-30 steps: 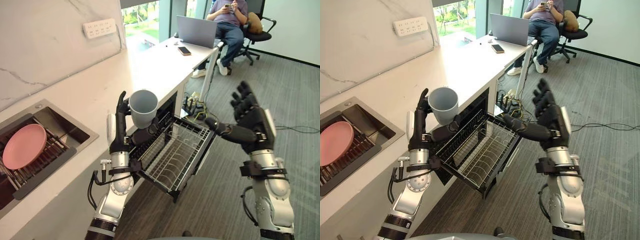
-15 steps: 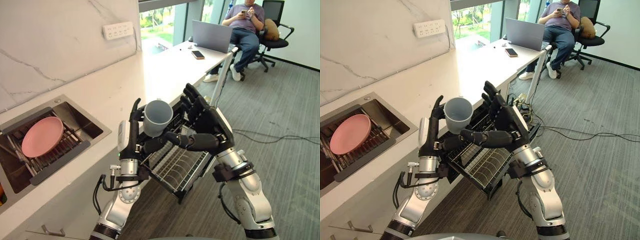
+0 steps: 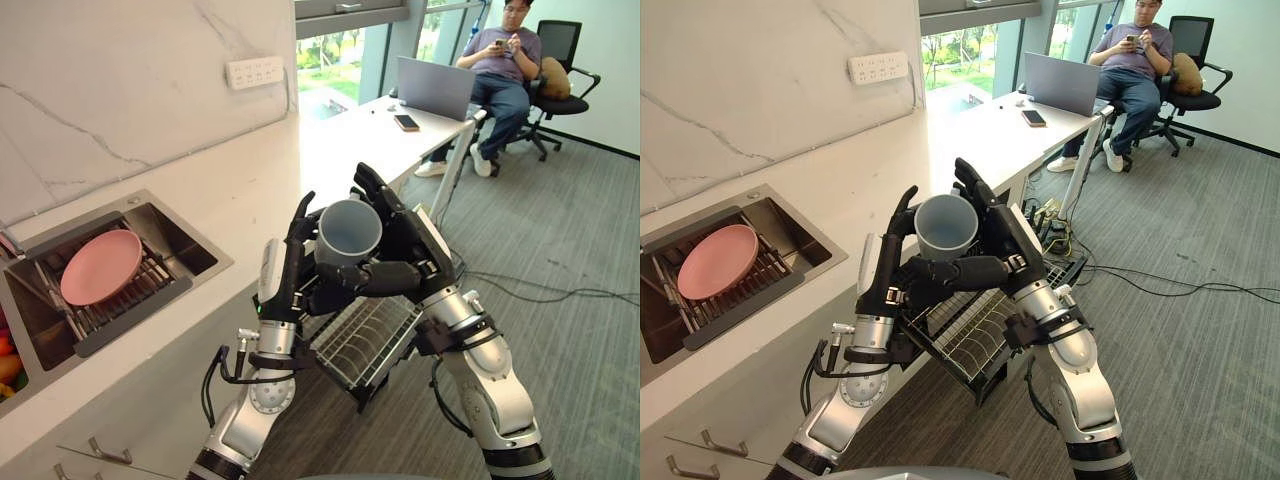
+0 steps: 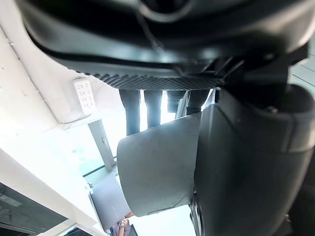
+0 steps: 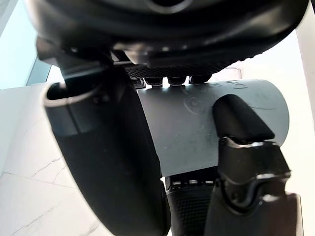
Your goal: Walk over to the sink, pick up the cup, carry it to the dishwasher, place the cup inside the dishwasher, then close the dishwasher door
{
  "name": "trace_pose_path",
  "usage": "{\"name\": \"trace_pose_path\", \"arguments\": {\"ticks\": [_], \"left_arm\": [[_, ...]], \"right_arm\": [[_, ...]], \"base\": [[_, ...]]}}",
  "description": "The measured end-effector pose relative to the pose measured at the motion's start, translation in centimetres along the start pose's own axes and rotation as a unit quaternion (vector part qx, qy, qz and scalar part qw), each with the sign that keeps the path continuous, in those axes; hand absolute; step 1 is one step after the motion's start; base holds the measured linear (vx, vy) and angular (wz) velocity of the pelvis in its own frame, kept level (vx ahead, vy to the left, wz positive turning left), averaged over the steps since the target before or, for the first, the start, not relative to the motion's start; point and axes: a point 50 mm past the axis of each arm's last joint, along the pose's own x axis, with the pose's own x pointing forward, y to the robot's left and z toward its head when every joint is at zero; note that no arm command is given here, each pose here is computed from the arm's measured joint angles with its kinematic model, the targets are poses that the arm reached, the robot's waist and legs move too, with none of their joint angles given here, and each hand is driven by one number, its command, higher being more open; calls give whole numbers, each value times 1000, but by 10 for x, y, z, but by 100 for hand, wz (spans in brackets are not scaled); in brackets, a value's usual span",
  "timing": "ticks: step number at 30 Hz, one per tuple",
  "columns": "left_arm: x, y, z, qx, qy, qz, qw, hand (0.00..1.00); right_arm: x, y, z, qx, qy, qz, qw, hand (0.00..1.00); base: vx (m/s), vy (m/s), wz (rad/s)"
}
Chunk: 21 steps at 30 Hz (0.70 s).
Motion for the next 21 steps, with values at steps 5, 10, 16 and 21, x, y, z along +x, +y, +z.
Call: {"name": "trace_pose_path", "arguments": {"ticks": [5, 10, 16, 21], "left_arm": [[1, -2, 3, -6, -11, -13, 1000, 0], [2, -2, 5, -8, -14, -15, 1000, 0], [4, -2, 11, -20, -24, -19, 999, 0], [4, -3, 11, -23, -23, -18, 999, 0]], "right_arm": [[3, -3, -3, -22, 14, -17, 1000, 100], [2, -4, -7, -33, 29, -27, 999, 100], [3, -5, -6, -34, 28, -30, 999, 0], [2, -7, -6, -40, 27, -53, 997, 0]], "base": [[0, 0, 0], [-7, -2, 0], [-5, -1, 0], [0, 0, 0]]}}
